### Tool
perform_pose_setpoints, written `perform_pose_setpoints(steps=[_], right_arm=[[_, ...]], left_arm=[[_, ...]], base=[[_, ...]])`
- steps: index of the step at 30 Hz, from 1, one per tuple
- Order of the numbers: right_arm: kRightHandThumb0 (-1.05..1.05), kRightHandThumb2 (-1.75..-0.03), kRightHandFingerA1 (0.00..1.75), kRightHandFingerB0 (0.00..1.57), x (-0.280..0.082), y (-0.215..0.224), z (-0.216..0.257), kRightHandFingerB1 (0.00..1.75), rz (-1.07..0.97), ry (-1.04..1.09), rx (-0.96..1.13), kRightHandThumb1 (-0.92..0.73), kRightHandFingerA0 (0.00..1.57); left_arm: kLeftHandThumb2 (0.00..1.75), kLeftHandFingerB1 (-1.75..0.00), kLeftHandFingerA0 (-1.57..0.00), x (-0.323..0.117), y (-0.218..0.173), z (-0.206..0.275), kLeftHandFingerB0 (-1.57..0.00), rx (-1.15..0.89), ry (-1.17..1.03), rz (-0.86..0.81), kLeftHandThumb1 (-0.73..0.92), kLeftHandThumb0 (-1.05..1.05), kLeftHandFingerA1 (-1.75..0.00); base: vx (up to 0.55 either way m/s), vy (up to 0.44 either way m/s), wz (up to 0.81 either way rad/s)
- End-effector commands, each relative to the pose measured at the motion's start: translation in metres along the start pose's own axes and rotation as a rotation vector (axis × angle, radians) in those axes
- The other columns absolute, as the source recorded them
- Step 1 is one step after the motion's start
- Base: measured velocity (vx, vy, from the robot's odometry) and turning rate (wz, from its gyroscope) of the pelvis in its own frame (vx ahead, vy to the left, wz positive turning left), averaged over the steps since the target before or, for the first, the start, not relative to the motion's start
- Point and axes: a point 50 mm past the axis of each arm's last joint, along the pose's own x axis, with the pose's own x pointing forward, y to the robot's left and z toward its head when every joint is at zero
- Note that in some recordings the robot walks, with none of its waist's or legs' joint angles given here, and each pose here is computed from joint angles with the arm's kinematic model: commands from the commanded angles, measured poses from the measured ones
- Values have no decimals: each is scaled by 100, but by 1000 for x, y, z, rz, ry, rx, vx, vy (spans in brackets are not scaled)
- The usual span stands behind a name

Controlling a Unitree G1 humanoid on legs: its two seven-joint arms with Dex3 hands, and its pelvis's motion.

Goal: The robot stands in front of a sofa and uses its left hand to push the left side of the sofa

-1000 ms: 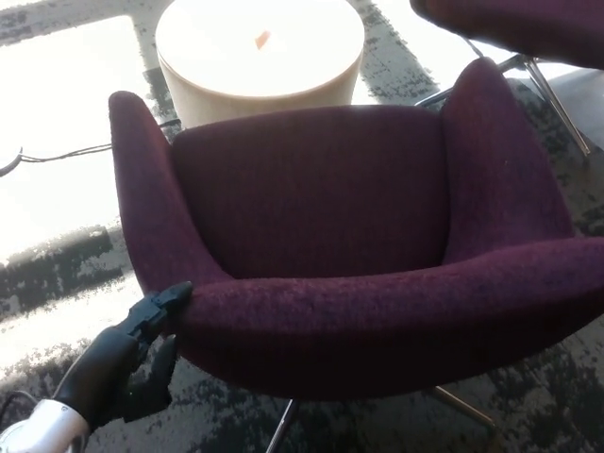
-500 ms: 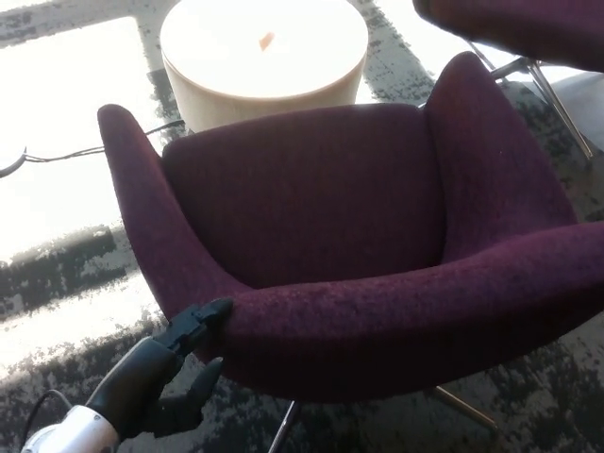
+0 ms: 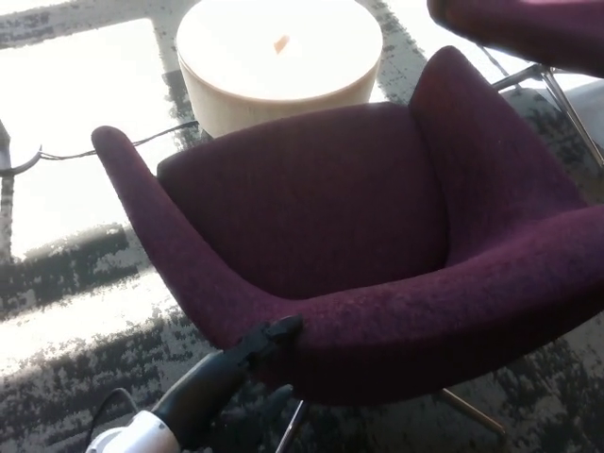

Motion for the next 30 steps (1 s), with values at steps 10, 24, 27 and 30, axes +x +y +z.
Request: perform_pose_setpoints(steps=[10,24,27,30], right_arm=[[-71,-69,43,40,-1,-8,-3,38,-14,1,-15,-79,49],[-69,-66,42,42,-1,-7,-3,37,-12,3,-11,-86,51],[-73,-71,44,38,0,-7,-2,39,-7,1,-17,-78,48],[-74,-70,44,40,0,-7,-2,39,-9,1,-9,-79,49]], left_arm=[[76,-28,-3,21,-53,11,-7,31,13,-272,92,-87,-26],[77,-26,-7,33,-65,22,-8,45,16,-302,92,-86,-32],[85,-24,-6,35,-64,24,-9,54,18,-303,85,-91,-31],[78,-27,-3,38,-65,28,-7,80,3,-312,91,-85,-30]], base=[[0,0,0],[0,0,0],[0,0,0],[0,0,0]])
